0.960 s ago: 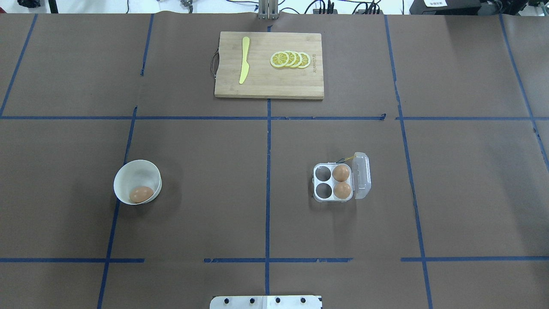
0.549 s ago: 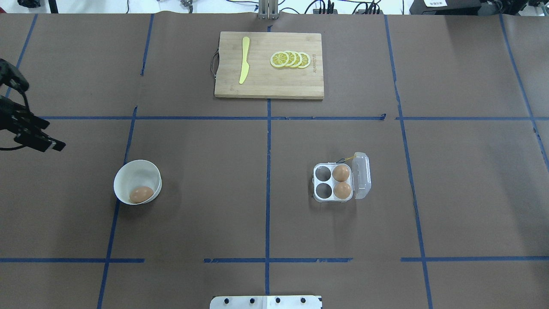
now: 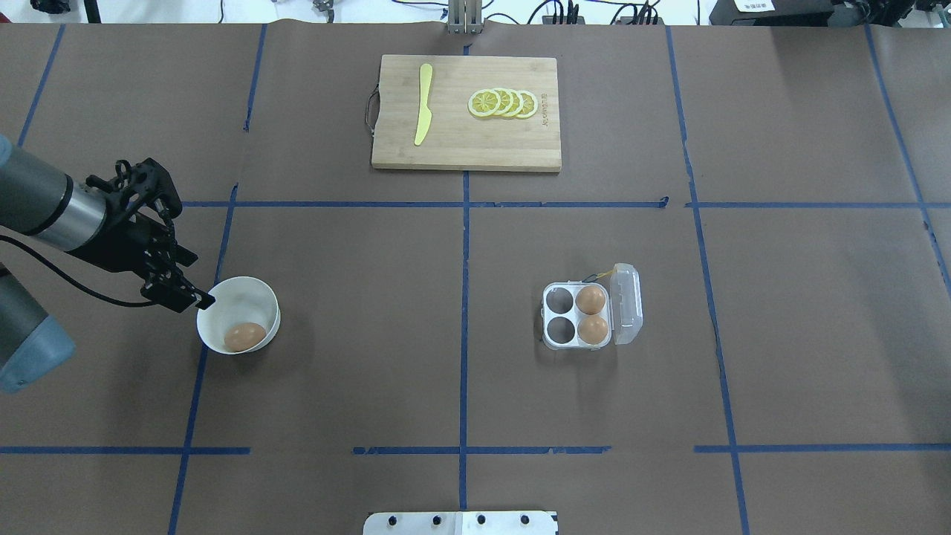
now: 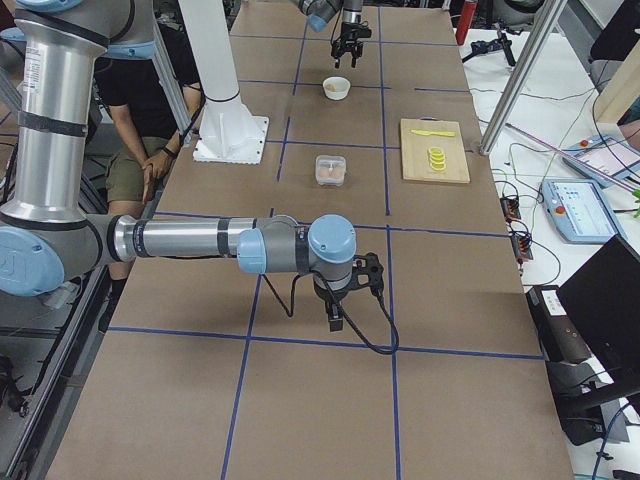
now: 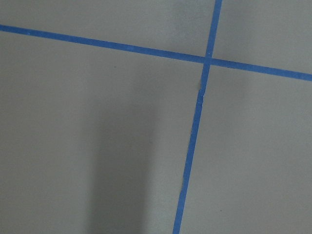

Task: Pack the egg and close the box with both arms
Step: 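Move the left gripper down into the white bowl over the brown egg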

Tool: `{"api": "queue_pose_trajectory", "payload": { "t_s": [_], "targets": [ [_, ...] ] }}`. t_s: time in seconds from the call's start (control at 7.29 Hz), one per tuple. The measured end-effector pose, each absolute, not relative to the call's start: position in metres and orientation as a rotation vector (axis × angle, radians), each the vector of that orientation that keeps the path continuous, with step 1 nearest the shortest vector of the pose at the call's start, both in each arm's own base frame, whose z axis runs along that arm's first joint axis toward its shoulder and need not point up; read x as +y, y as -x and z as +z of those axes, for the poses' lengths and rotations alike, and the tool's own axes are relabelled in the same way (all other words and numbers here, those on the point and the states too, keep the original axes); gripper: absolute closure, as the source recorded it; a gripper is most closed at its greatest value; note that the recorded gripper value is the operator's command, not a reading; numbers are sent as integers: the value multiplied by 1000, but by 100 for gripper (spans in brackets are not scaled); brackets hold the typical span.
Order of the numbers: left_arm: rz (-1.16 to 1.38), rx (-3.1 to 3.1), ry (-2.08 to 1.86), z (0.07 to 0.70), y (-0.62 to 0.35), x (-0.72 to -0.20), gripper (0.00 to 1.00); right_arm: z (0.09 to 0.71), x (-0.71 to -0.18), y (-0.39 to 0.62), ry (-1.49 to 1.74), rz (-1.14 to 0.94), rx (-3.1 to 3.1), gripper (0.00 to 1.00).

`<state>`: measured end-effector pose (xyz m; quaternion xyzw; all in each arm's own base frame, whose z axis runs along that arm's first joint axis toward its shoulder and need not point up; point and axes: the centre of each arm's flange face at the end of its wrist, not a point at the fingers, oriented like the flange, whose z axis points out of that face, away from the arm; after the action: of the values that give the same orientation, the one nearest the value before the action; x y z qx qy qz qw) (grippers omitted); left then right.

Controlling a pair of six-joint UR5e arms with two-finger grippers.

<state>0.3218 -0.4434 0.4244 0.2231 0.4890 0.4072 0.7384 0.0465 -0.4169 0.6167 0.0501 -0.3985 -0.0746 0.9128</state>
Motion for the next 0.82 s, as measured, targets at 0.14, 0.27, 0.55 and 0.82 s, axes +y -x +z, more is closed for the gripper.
{"api": "queue_pose_trajectory", "payload": {
  "t_s": [0.14,0.27,0.55,0.82],
  "targets": [
    [917,1076,-491,420,-335,-437,14,617,-417,-46,-108,-158,-821,0],
    [934,1074,-491,418,-345,-432,19,616,-418,-45,-112,-161,-821,0],
    [952,1061,-490,420,-359,-423,22,616,-418,-44,-115,-167,-824,0],
    [960,1040,-494,425,-365,-422,23,615,-418,-42,-115,-169,-836,0]
  ]
}}
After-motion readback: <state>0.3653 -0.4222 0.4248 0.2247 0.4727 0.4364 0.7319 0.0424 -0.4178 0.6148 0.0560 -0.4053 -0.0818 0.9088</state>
